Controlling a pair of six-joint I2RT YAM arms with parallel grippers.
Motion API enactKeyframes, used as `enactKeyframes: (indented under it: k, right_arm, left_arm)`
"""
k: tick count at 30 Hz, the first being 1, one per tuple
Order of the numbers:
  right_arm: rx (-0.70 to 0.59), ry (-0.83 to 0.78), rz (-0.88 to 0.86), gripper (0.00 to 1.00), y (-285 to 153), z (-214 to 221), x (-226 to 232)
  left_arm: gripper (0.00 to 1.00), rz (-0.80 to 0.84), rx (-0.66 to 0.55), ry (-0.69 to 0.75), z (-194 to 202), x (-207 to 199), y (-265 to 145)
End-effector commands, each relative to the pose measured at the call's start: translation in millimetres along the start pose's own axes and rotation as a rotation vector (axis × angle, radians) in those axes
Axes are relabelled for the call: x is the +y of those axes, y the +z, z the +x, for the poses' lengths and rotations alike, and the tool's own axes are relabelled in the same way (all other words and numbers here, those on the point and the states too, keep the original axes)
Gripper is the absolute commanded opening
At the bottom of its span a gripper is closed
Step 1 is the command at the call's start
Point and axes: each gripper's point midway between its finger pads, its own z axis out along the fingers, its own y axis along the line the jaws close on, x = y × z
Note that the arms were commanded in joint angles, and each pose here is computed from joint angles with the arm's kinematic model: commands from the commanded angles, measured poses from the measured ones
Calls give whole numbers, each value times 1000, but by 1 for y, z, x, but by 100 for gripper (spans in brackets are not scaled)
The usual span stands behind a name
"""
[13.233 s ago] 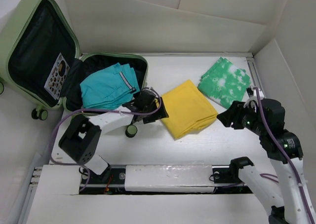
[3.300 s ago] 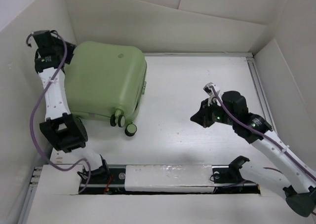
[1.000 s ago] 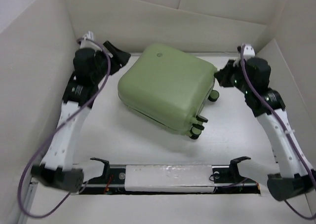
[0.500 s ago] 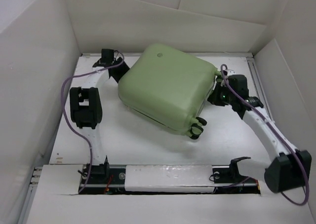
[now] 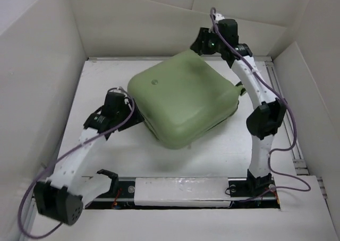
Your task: Pack the luggage
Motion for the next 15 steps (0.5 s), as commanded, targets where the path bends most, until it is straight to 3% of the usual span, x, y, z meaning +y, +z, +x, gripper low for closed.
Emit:
enactKeyframes:
  k: [1, 2, 3, 5, 6, 7, 8, 9, 11, 12, 15]
  right_arm:
    - [-69, -108, -305, 56, -78, -45, 123]
    - [-24, -89, -269, 60, -75, -27, 108]
    - [-77, -101, -278, 60, -107, -40, 113]
    - [-94, -111, -272, 62, -128, -28, 106]
    - [-4, -85, -241, 62, -120, 21, 86]
    - [-99, -113, -273, 60, -159, 8, 98]
    - [-105, -114, -261, 59, -170, 20, 95]
    - [-44, -92, -200, 53, -167, 62, 72]
    - [-102, -88, -171, 42, -215, 74, 70]
    - [-65, -57, -81, 18, -217, 103, 49]
    - [-77, 41, 25, 1, -271, 138, 31]
  left_arm:
    - [63, 164, -222, -77, -42, -28, -81]
    - [66, 152, -262, -91, -50, -27, -93]
    - [67, 164, -302, -95, -64, -34, -107]
    - [67, 176, -315, -105, -73, -41, -110]
    - [67, 170, -294, -103, -70, -40, -104]
    - [64, 173, -270, -111, -68, -43, -96]
    - [62, 166, -260, -119, -65, -41, -93]
    - [60, 166, -246, -118, -61, -40, -90]
    - [55, 172, -209, -128, -48, -36, -86]
    - [42, 190, -199, -125, -42, -36, -88]
    - [28, 289, -156, -98, -8, -33, -104]
